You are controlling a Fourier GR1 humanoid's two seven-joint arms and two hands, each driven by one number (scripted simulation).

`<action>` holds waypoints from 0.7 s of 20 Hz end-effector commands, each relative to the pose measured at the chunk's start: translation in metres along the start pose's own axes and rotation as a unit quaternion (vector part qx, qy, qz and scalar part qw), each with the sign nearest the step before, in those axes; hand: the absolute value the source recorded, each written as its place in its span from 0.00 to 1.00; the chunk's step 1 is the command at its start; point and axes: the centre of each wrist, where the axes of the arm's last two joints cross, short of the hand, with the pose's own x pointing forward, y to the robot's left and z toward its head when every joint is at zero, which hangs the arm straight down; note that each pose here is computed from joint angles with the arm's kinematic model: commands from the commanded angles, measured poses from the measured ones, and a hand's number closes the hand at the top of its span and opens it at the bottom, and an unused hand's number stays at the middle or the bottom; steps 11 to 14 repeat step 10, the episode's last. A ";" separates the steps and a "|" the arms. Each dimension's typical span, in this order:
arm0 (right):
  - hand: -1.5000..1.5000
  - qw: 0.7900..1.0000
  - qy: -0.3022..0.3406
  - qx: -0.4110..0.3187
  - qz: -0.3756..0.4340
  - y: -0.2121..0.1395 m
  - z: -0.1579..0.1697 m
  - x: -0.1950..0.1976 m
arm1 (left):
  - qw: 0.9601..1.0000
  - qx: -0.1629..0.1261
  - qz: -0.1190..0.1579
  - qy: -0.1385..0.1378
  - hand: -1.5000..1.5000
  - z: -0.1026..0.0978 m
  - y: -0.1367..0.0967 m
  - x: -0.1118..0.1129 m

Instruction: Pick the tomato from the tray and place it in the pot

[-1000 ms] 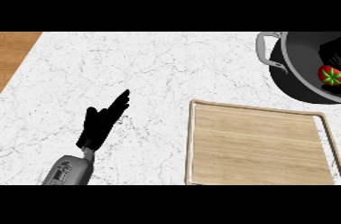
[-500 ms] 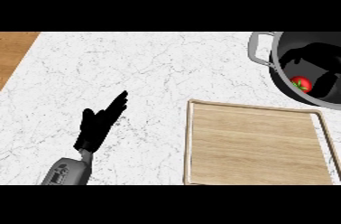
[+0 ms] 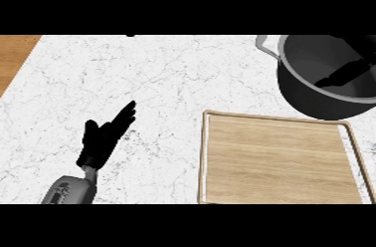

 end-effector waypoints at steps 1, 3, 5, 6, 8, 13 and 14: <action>0.00 0.991 -0.010 -0.086 -0.103 -0.034 0.015 0.006 | 1.000 -0.005 -0.008 -0.003 0.50 0.004 0.007 -0.004; 0.00 0.982 -0.003 -0.130 -0.135 -0.036 0.020 0.004 | 1.000 0.004 -0.004 -0.009 0.50 -0.006 -0.001 0.012; 0.00 0.978 -0.005 -0.152 -0.142 -0.059 0.047 0.000 | 1.000 -0.008 -0.010 -0.018 0.50 0.003 0.011 0.008; 0.00 0.973 -0.019 -0.160 -0.167 -0.058 0.044 0.001 | 1.000 -0.001 -0.011 -0.010 0.50 0.002 0.009 0.006; 0.00 0.968 -0.024 -0.178 -0.173 -0.083 0.066 0.004 | 1.000 -0.005 -0.006 -0.014 0.50 0.003 -0.003 0.003; 0.00 0.965 -0.029 -0.182 -0.188 -0.088 0.082 -0.001 | 1.000 -0.006 -0.010 -0.026 0.50 -0.006 0.008 0.021; 0.00 0.965 -0.029 -0.182 -0.188 -0.088 0.082 -0.001 | 1.000 -0.006 -0.010 -0.026 0.50 -0.006 0.008 0.021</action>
